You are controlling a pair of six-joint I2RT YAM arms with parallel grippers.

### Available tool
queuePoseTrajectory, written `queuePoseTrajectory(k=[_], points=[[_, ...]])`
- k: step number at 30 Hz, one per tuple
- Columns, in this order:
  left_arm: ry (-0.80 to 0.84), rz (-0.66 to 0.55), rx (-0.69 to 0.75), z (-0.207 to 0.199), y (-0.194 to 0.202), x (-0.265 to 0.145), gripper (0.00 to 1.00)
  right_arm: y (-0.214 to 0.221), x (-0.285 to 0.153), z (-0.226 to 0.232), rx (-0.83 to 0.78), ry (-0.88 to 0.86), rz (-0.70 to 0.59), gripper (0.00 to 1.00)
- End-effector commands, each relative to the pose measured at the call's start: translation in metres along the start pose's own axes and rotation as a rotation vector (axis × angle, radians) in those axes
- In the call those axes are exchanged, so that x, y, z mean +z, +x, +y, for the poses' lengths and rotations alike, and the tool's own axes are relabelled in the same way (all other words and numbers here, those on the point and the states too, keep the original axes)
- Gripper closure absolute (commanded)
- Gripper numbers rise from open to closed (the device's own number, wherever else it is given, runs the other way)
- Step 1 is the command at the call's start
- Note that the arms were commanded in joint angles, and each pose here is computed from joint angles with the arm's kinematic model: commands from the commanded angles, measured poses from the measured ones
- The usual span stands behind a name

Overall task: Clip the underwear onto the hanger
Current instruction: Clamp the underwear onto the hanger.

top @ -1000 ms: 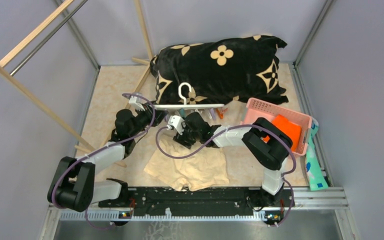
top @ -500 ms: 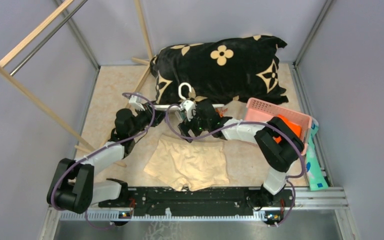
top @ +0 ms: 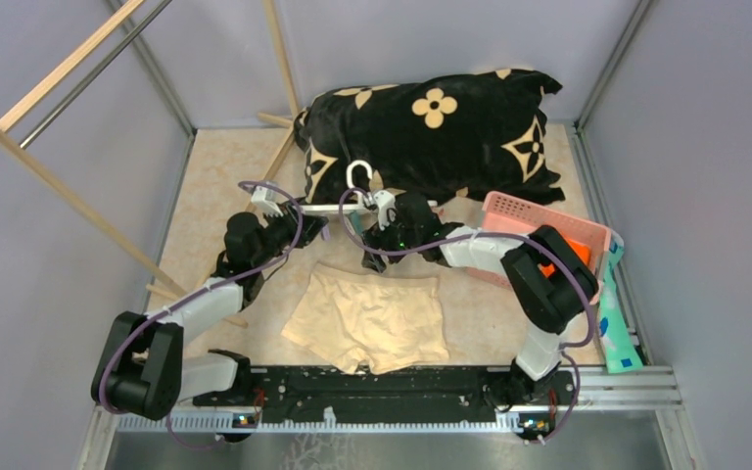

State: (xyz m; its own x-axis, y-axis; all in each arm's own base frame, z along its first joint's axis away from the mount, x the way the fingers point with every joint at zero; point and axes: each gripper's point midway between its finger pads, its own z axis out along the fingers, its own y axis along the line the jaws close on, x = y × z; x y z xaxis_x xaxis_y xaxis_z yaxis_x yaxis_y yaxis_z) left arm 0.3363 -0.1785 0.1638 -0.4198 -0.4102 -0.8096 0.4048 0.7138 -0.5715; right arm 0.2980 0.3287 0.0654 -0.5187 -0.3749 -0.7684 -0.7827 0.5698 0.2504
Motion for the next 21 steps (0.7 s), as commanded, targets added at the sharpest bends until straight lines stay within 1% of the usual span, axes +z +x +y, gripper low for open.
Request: queuePoseTrajectory(k=[1,7,11,21], points=[[-0.003,-0.041,0.05,-0.003,-0.019,0.0,1.0,0.008,0.007,0.013,0.04,-0.091,0.054,0.27],[-0.008,-0.038,0.05,-0.002,-0.019,0.0,1.0,0.026,0.013,0.017,0.06,-0.125,0.11,0.29],[-0.01,-0.032,0.045,-0.001,-0.017,0.001,1.0,0.034,0.015,0.019,0.079,-0.141,0.134,0.33],[-0.004,-0.029,0.046,-0.002,-0.017,0.002,1.0,0.058,0.009,0.045,0.112,-0.218,0.202,0.47]])
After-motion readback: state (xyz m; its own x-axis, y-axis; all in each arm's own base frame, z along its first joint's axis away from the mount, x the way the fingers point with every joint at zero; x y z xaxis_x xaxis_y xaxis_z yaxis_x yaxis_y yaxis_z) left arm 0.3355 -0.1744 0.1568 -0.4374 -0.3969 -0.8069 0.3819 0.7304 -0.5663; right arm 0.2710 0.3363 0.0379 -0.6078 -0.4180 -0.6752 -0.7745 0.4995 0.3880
